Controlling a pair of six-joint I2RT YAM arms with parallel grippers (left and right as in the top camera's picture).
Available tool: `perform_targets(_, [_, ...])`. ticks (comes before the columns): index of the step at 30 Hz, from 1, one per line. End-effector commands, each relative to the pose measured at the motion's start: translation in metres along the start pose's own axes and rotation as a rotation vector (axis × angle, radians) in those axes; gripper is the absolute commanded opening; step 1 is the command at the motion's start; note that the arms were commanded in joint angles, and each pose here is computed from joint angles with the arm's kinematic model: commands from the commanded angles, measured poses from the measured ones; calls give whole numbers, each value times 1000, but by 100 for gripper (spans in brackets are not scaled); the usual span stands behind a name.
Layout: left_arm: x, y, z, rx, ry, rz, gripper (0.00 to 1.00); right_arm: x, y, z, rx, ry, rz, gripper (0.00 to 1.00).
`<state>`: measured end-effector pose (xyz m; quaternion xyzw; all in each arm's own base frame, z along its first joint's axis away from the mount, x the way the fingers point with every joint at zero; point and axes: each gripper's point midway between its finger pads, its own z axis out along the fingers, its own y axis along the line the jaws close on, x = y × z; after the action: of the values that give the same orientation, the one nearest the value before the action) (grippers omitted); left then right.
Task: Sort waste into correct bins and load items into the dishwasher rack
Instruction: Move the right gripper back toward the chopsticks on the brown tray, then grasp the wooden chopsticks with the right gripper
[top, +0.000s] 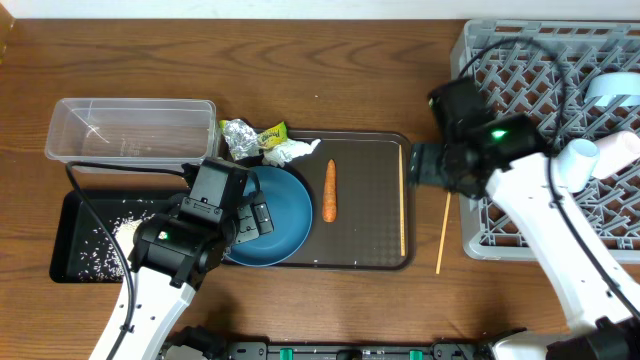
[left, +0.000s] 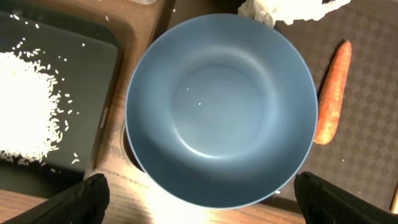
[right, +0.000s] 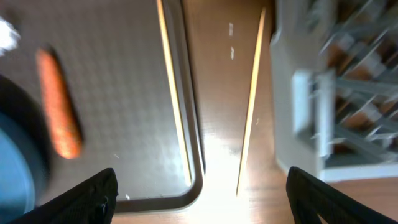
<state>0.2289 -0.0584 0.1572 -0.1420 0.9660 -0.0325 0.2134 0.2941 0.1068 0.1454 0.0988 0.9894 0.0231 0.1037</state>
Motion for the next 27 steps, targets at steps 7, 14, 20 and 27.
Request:
perform_targets(7, [-5, 2, -3, -11, -19, -2, 98, 34, -31, 58, 93, 67, 141, 86])
perform_targets(14, [-5, 2, -3, -11, -19, -2, 98, 60, -41, 85, 100, 127, 149, 83])
perform_targets(20, [-5, 2, -3, -11, -19, -2, 98, 77, -54, 104, 121, 152, 179, 75])
perform_targets(27, [-5, 2, -3, -11, -20, -2, 98, 78, -57, 113, 112, 135, 185, 71])
